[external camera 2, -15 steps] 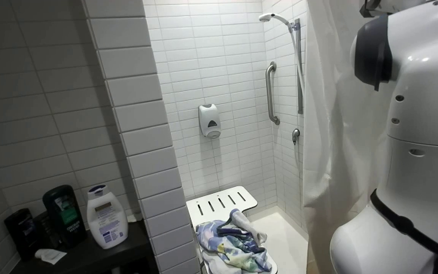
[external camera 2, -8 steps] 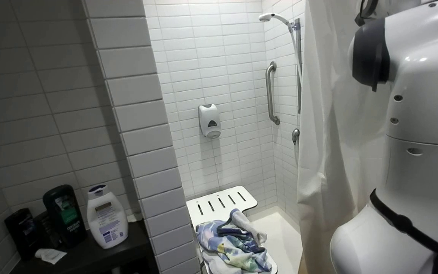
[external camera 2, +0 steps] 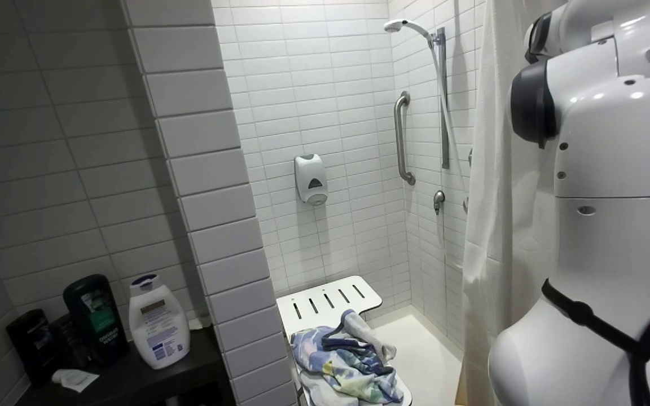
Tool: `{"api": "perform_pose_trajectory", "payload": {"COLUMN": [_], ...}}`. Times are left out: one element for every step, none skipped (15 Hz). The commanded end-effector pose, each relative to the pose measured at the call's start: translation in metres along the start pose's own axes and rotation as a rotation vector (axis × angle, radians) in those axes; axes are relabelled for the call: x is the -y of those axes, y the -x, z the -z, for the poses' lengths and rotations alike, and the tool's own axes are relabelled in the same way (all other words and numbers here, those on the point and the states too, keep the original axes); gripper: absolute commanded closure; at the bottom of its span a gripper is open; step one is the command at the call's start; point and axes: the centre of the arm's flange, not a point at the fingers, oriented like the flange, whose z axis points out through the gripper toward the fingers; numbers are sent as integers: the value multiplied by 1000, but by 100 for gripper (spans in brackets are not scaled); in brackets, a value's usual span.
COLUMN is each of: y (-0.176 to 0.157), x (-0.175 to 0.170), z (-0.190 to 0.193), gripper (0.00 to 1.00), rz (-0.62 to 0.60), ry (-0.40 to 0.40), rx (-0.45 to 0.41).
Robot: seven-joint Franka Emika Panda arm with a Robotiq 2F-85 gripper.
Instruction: Move the shower curtain to the right
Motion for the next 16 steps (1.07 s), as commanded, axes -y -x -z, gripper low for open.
{"api": "perform_pose_trajectory", "payload": {"y": [-10,-8,-7,-6,-6,-6,-4,-2,1,4,5,8,9,11,13,14], "x": [6,7,7,8,9,7,7,7,7,8,8,9,10,10,11,11], "z": [-11,-11,-8,-7,-5,-2,1,5,11,16,21,25,29,33,38,41], "gripper": [100,100,100,100,100,100,100,100,73,72,68,60,55,49,41,34], "rz": [6,14,21,20,22,23,39,52,71,82,96,110,122,136,148,159], "ry": [31,29,24,22,16,11,-3,-10,-18,-29,-40,-48,-55,-63,-68,-73], "rx": [-15,-19,-26,-30,-30,-40,-50,-65,-83,-101,-113,-124,-133,-146,-154,-160]}}
